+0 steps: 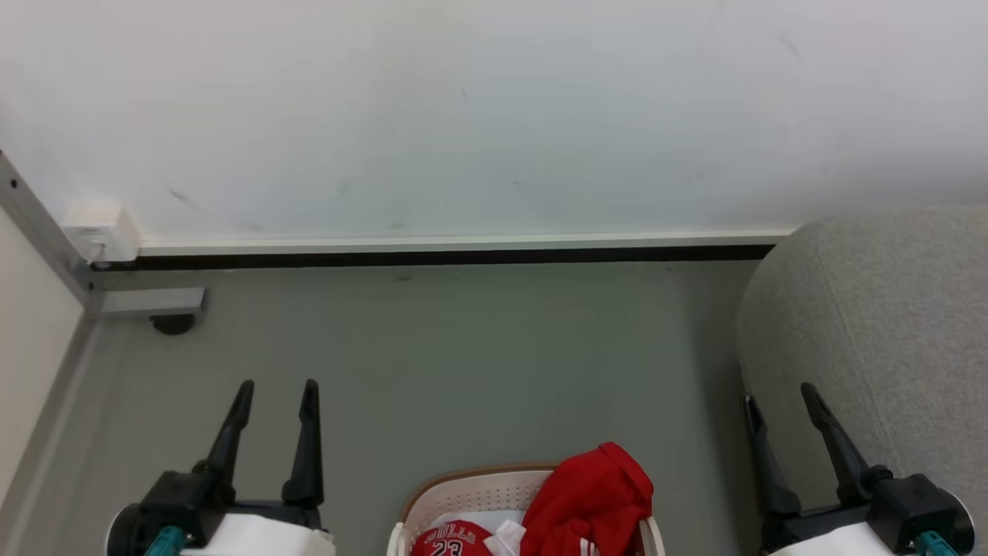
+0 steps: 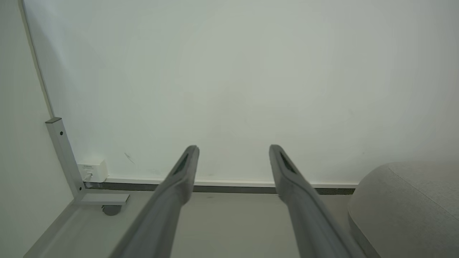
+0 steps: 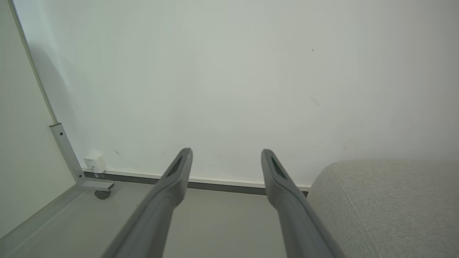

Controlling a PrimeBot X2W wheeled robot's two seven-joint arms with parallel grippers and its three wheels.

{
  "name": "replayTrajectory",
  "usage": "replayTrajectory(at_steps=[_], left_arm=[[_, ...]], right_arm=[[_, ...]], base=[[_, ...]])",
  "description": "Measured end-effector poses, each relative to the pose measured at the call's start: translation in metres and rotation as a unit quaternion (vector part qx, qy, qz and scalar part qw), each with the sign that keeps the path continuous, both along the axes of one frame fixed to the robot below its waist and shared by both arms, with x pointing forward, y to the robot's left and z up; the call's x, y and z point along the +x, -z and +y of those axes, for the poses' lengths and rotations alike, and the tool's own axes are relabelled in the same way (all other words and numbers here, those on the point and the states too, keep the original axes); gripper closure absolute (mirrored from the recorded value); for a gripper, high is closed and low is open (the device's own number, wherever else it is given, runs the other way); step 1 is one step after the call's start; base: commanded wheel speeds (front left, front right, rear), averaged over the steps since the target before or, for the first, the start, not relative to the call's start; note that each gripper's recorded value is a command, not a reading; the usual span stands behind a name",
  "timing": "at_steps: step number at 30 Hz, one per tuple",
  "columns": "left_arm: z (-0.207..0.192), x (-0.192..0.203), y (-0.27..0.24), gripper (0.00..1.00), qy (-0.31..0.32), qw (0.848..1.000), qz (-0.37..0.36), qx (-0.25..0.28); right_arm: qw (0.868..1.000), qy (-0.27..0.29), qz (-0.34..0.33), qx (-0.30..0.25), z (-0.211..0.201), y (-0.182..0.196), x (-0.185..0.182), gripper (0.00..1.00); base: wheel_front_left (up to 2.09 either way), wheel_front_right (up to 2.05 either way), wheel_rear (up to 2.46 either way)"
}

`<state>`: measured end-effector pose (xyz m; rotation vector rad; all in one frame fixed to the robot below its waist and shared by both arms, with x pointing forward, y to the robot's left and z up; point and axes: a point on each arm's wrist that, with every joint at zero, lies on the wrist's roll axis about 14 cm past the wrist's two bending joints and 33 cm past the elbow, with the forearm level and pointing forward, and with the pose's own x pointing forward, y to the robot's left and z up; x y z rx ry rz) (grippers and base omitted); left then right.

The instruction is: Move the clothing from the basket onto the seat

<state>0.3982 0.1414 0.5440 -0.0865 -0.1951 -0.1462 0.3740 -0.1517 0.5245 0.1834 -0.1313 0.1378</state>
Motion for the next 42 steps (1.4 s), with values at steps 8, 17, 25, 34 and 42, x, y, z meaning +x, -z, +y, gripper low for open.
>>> replayTrajectory(at_steps=[8, 17, 25, 34, 42], left_arm=[[-0.030, 0.021, 0.025, 0.00, 0.045, 0.998, 0.034, 0.003], [-0.074, 0.051, 0.084, 0.00, 0.120, 0.986, 0.104, 0.043], [-0.110, 0.057, 0.171, 0.00, 0.202, 0.951, 0.209, 0.102], [-0.126, 0.030, 0.278, 0.00, 0.295, 0.865, 0.341, 0.219], [-0.128, 0.008, 0.335, 0.00, 0.351, 0.789, 0.408, 0.297]], right_arm=[[0.999, 0.032, 0.007, 0.003, -0.022, 0.005, 0.005, 0.00], [0.997, 0.070, 0.019, 0.008, -0.049, 0.013, 0.020, 0.00], [0.994, 0.103, 0.038, 0.004, -0.072, 0.026, 0.026, 0.00], [0.989, 0.134, 0.059, -0.004, -0.094, 0.040, 0.028, 0.00], [0.987, 0.142, 0.073, -0.007, -0.101, 0.051, 0.035, 0.00]], base=[[0.00, 0.00, 0.00], [0.00, 0.00, 0.00], [0.00, 0.00, 0.00], [0.00, 0.00, 0.00], [0.00, 0.00, 0.00]])
